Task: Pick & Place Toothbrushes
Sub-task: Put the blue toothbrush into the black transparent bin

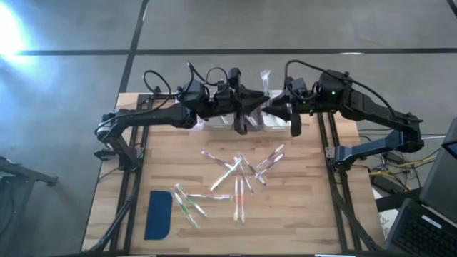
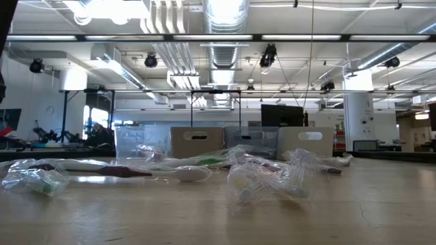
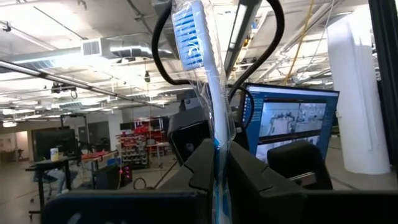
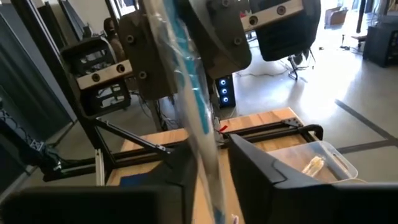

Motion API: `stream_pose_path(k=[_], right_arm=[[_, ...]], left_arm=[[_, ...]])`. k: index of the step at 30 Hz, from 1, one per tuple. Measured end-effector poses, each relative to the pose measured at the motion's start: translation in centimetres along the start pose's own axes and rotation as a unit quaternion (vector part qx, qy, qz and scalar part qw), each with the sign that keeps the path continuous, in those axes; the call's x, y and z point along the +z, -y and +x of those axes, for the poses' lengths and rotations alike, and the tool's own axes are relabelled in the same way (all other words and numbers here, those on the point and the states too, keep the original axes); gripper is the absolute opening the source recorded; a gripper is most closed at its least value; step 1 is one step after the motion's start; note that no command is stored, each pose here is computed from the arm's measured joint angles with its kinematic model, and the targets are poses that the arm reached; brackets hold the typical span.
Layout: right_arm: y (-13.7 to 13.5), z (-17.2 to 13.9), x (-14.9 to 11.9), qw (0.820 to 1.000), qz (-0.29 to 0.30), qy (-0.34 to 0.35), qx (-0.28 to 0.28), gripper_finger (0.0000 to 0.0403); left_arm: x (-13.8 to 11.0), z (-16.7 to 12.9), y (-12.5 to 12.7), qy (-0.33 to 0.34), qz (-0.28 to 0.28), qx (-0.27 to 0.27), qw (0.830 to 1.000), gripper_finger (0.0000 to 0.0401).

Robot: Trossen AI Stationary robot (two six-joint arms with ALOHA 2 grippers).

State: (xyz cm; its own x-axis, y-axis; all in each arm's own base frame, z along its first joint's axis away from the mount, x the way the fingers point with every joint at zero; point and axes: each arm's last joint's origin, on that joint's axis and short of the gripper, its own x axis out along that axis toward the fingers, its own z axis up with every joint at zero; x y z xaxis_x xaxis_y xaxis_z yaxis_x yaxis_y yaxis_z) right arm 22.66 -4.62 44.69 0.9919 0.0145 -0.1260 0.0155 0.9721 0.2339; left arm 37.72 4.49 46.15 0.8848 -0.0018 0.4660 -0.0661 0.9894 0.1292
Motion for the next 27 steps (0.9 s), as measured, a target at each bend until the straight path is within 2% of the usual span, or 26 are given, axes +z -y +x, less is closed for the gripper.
stream_pose_path(k=[5,10,14,21,25,27], right_arm=[[0.0,0.0,0.0,1.0,-0.004,0.0,0.001,0.0024],[0.0,0.0,0.0,1.0,-0.004,-0.002,0.001,0.0024],[0.0,0.0,-0.1,1.0,0.002,-0.003,0.001,0.0024],[0.0,-0.2,0.0,1.0,0.002,0.002,-0.002,0.0024],[-0.1,-0.3,0.1,1.0,0.002,0.004,-0.002,0.0024],[-0.1,-0.4,0.1,1.0,0.001,0.004,-0.001,0.0024]], left_arm=[[0.0,0.0,-0.1,-0.001,-0.019,0.006,1.0,0.003],[-0.1,0.0,-0.1,-0.004,-0.029,0.006,1.0,0.0045],[0.1,-0.2,-0.1,-0.017,-0.009,0.011,1.0,0.0086],[1.5,-1.2,-0.3,-0.097,0.04,0.015,0.994,0.0169],[3.5,-2.6,-0.7,-0.131,0.079,0.062,0.986,0.0208],[4.2,-3.4,-0.9,-0.164,0.1,0.094,0.977,0.0225]])
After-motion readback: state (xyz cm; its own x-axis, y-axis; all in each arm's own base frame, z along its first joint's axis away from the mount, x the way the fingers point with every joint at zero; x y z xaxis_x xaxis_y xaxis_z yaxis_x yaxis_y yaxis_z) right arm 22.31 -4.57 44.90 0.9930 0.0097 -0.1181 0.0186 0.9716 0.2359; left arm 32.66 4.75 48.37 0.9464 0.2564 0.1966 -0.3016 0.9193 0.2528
